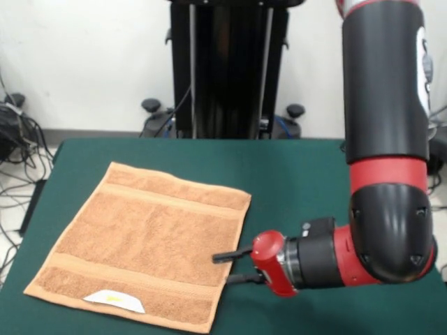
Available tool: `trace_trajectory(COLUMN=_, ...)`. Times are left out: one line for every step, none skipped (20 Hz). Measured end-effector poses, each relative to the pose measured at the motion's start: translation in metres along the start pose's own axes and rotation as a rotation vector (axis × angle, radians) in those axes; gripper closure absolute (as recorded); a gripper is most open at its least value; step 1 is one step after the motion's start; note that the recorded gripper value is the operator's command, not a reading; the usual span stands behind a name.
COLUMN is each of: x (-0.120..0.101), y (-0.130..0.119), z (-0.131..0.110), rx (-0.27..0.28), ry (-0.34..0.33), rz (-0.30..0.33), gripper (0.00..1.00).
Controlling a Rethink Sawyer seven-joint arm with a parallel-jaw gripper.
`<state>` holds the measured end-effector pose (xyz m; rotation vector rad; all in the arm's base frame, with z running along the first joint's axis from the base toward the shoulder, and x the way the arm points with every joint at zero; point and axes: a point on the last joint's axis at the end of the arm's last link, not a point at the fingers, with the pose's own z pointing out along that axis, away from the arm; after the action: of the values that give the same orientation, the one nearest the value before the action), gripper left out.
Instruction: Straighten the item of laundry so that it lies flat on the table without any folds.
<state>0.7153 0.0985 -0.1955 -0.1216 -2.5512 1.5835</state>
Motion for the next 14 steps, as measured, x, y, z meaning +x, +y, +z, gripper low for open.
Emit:
trace_trajectory(x=0.000, y=0.005, z=-0.006, rx=-0.024, ry=0.002, rz=0.000, gripper=0.00)
trace_trajectory(x=0.001, y=0.008, z=-0.012, rx=-0.041, ry=0.005, rz=0.001, gripper=0.00)
trace_trajectory(x=0.001, y=0.010, z=-0.017, rx=-0.056, ry=0.008, rz=0.002, gripper=0.00)
trace_trajectory(x=0.002, y=0.012, z=-0.022, rx=-0.070, ry=0.010, rz=0.004, gripper=0.00)
trace_trajectory(x=0.003, y=0.015, z=-0.028, rx=-0.086, ry=0.016, rz=0.006, gripper=0.00)
trace_trajectory(x=0.004, y=0.017, z=-0.039, rx=-0.114, ry=0.022, rz=0.011, gripper=0.00)
trace_trajectory(x=0.004, y=0.019, z=-0.045, rx=-0.132, ry=0.024, rz=0.014, gripper=0.00)
trace_trajectory(x=0.005, y=0.023, z=-0.063, rx=-0.182, ry=0.027, rz=0.023, gripper=0.00)
trace_trajectory(x=0.005, y=0.025, z=-0.083, rx=-0.239, ry=0.027, rz=0.035, gripper=0.00)
trace_trajectory(x=0.005, y=0.025, z=-0.093, rx=-0.265, ry=0.026, rz=0.041, gripper=0.00)
trace_trajectory(x=0.005, y=0.025, z=-0.106, rx=-0.303, ry=0.026, rz=0.050, gripper=0.00)
trace_trajectory(x=0.004, y=0.024, z=-0.127, rx=-0.363, ry=0.024, rz=0.066, gripper=0.00)
trace_trajectory(x=0.002, y=0.021, z=-0.146, rx=-0.417, ry=0.021, rz=0.082, gripper=0.00)
trace_trajectory(x=0.001, y=0.017, z=-0.161, rx=-0.462, ry=0.020, rz=0.096, gripper=0.00)
